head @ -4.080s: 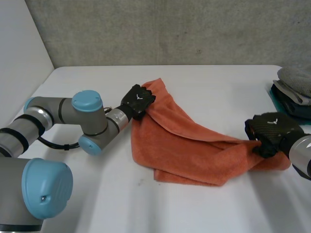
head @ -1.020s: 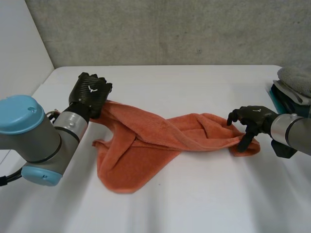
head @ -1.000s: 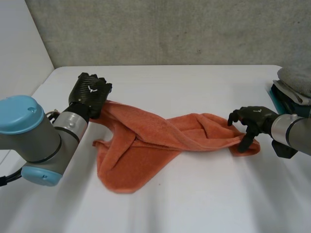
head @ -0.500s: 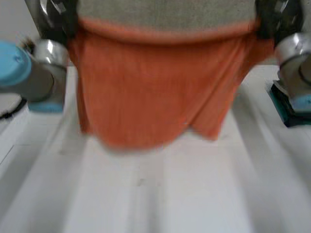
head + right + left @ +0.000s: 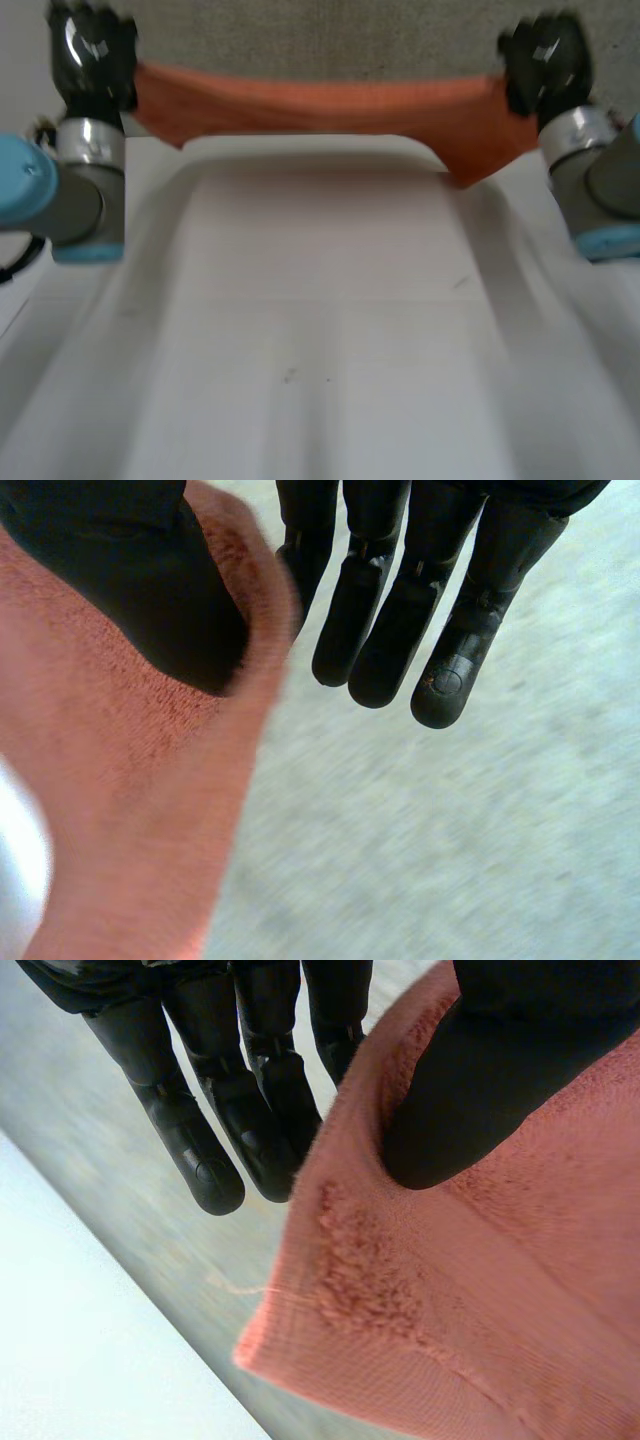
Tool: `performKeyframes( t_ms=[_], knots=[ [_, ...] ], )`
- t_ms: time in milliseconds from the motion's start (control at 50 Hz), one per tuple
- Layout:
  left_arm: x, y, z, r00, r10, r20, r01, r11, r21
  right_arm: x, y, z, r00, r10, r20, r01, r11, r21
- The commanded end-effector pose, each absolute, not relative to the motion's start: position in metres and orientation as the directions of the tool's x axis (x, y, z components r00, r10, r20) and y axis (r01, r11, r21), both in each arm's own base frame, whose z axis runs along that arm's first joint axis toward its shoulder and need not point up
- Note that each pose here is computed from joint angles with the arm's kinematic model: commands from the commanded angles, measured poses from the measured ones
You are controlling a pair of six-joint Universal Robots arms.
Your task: Fold the laundry.
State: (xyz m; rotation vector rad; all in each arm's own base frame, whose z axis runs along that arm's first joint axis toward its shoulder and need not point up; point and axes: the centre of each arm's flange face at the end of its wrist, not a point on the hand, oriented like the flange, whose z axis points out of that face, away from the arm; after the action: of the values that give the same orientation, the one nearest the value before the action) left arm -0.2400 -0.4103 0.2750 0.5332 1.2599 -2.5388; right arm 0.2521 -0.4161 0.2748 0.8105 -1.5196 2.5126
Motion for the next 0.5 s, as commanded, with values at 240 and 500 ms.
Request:
performKeyframes(
  t_ms=[240, 500],
  knots=[
    [-0.22, -0.337, 0.162, -0.775, 0.149, -0.615, 0.565, -0.273, -0.779, 0.234, -0.338, 0.158, -0.634, -0.554, 0.54, -0.645, -0.006, -0.764],
    [-0.219, -0.317, 0.165, -0.761, 0.206, -0.615, 0.555, -0.284, -0.782, 0.206, -0.369, 0.134, -0.874, -0.44, 0.206, -0.34, 0.253, -0.906]
  ],
)
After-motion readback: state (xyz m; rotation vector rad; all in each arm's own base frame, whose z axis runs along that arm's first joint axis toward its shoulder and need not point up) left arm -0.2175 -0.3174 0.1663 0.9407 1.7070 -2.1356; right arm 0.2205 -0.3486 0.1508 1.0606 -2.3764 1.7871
